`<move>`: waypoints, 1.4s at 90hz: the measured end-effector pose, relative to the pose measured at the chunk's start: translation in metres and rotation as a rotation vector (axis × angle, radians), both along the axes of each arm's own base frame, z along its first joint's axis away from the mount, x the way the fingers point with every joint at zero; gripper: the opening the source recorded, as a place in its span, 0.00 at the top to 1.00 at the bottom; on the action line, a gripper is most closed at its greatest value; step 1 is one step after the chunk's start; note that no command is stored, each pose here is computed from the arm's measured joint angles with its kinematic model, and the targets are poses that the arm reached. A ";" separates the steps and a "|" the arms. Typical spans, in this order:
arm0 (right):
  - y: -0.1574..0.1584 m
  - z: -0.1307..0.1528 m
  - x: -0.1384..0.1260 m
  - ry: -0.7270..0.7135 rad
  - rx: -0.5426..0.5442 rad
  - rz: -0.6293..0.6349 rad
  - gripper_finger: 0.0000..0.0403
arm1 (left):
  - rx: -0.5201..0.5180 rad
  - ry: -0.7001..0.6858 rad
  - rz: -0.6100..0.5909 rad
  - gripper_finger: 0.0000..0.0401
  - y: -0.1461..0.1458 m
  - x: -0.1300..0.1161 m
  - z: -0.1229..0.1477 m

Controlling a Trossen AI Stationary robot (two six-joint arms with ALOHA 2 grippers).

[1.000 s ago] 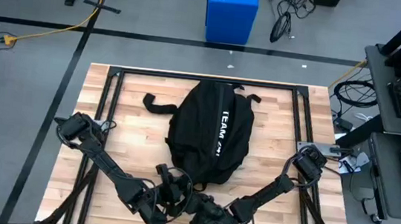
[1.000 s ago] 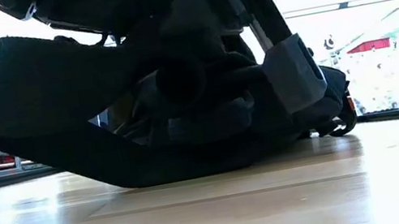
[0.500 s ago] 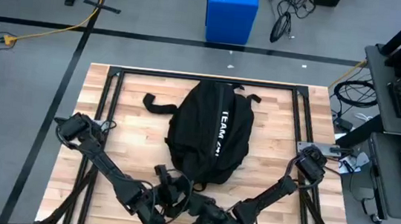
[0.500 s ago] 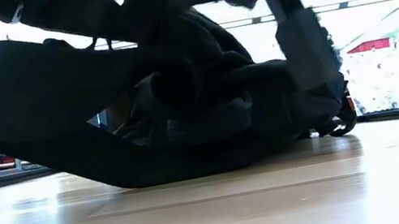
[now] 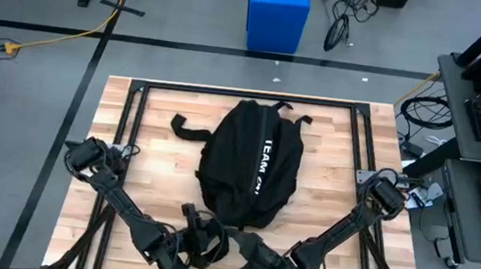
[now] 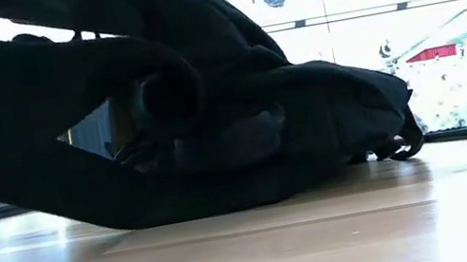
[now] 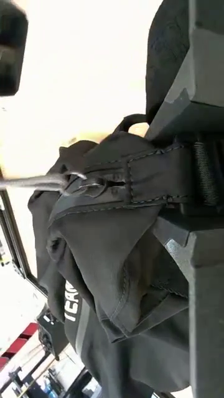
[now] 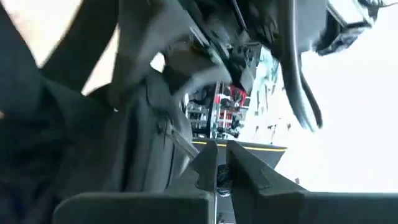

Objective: Unpack backpack
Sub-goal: Open the black backpack

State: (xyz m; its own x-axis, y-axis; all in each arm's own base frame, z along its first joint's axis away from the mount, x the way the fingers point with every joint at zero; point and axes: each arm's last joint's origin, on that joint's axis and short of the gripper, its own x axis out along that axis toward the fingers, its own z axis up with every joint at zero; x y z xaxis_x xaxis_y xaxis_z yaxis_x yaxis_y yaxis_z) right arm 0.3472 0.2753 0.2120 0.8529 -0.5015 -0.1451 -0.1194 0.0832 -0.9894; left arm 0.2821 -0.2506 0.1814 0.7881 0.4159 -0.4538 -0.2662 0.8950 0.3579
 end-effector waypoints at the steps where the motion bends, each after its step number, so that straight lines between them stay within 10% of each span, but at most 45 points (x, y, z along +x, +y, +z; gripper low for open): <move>1: -0.001 0.001 0.000 -0.002 0.005 -0.001 1.00 | 0.000 0.000 -0.002 0.68 -0.001 -0.001 0.000; 126: -0.116 -0.011 -0.026 0.112 0.252 -0.525 1.00 | 0.010 -0.003 -0.058 0.68 -0.022 -0.031 0.002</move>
State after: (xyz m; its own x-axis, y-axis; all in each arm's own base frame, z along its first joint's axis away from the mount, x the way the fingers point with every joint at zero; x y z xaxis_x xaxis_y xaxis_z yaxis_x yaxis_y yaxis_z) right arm 0.3210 0.1594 0.2015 0.4722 -0.7907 -0.3896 -0.1017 0.3902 -0.9151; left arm 0.2511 -0.2724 0.1831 0.8123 0.3739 -0.4476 -0.2146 0.9052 0.3667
